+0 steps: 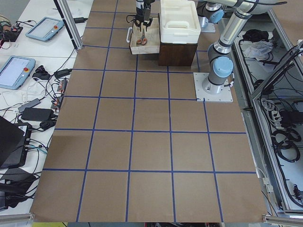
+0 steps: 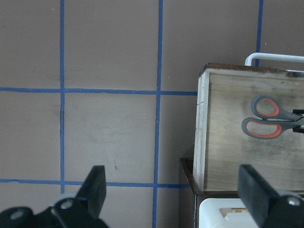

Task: Put scissors in drawer and close it
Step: 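Open the right gripper to release the scissors and lift away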

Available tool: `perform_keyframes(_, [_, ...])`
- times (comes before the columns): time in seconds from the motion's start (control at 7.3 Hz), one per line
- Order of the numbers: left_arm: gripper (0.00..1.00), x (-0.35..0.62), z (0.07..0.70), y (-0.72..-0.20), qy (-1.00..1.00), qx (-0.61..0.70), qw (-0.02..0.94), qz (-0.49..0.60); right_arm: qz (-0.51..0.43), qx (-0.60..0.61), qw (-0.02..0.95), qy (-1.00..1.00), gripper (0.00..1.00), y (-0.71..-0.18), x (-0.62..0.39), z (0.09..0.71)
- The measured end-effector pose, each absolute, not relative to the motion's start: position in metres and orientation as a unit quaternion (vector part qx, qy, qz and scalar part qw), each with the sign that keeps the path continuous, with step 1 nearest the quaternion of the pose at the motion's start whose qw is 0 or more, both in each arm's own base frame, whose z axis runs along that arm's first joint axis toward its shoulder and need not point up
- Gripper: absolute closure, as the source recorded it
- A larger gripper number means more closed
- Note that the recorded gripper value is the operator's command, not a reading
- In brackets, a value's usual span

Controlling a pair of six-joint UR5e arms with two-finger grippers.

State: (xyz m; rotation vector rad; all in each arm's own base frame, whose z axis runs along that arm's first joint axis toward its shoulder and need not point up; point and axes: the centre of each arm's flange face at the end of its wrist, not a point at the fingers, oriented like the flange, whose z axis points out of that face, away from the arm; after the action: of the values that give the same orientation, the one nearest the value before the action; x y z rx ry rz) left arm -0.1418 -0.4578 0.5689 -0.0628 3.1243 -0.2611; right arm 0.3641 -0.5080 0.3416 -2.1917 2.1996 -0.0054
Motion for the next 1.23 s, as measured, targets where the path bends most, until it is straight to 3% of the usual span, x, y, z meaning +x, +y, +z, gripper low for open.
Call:
perform_keyframes(0.27, [0.00,-0.142,0.569,-0.458,0.996,-0.020,0.003,-0.083,-0.021,-0.654,0.006,0.756,0.00,-0.506,0.356,0.368])
perform_keyframes(0.82, [0.00,-0.142,0.569,-0.458,0.996,-0.020,0.003,-0.083,-0.057,-0.300,0.008,0.952,0.00,-0.526,0.289,0.416])
perform_keyframes(1.23, [0.00,-0.142,0.569,-0.458,0.996,-0.020,0.003,-0.083,-0.044,-0.143,0.004,0.989,0.00,-0.522,0.194,0.463])
